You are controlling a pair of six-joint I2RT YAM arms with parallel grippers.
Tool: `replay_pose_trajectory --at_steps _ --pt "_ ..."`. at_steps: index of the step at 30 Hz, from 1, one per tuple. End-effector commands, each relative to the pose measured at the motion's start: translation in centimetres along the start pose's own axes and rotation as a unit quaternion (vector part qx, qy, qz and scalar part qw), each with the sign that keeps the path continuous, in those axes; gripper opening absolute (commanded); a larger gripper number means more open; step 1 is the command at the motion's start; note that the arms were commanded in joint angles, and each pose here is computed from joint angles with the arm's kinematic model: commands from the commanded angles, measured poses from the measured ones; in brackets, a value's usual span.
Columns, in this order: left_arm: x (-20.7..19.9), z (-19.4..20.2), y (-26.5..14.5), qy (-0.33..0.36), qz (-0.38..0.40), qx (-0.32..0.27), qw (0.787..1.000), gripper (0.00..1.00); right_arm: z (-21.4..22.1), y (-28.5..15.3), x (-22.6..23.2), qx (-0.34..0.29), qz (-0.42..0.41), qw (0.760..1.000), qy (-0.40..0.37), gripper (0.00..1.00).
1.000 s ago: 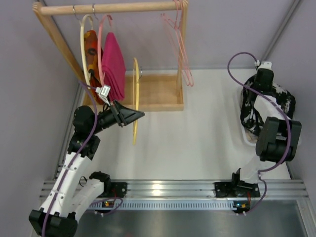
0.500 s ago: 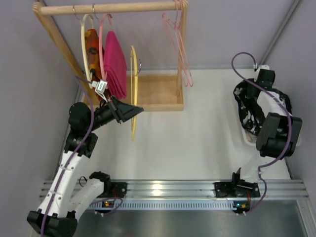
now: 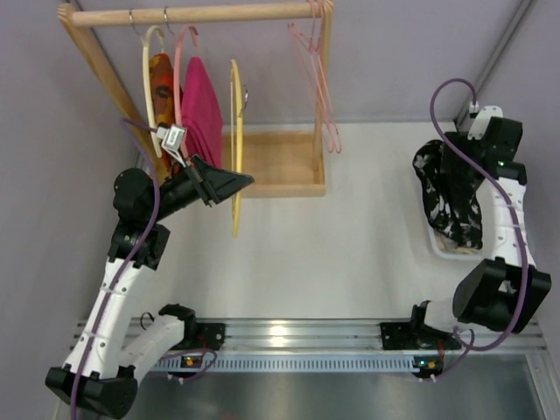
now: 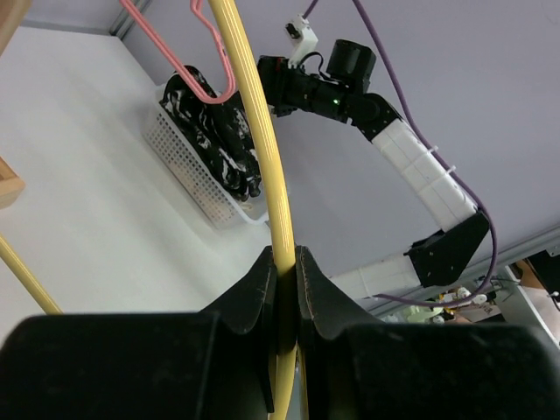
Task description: Remove the trousers from the hanger
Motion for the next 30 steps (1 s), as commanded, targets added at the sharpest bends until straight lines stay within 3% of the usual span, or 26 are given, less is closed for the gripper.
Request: replay_pose_trajectory --at_steps 1,11,30 --pt "-2.5 -3.0 0.4 0.057 0.047 -0.044 0.996 0.00 -1.7 -4.3 0.6 -0.034 -0.055 0.998 0.006 0.99" --pt "-2.4 -6.9 4.6 0.024 0.083 -0.069 0.994 0.00 -2.4 -10.5 2.2 -0.062 -0.132 0.989 0.035 0.99" --pt "1.0 -11.9 14.2 0.009 0.088 -0.124 0.988 0.00 -3.0 -13.5 3.0 -0.069 -0.168 0.981 0.066 0.99"
Point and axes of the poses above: each gripper's point midway between its finger pads, its own y axis out along the fingers, its own x axis along the line the jaws close on, z = x × y, the point moved 9 cm from there along -y, back along the fingers, and after that the axes turned 9 degrees about y, right-handed, at the moved point
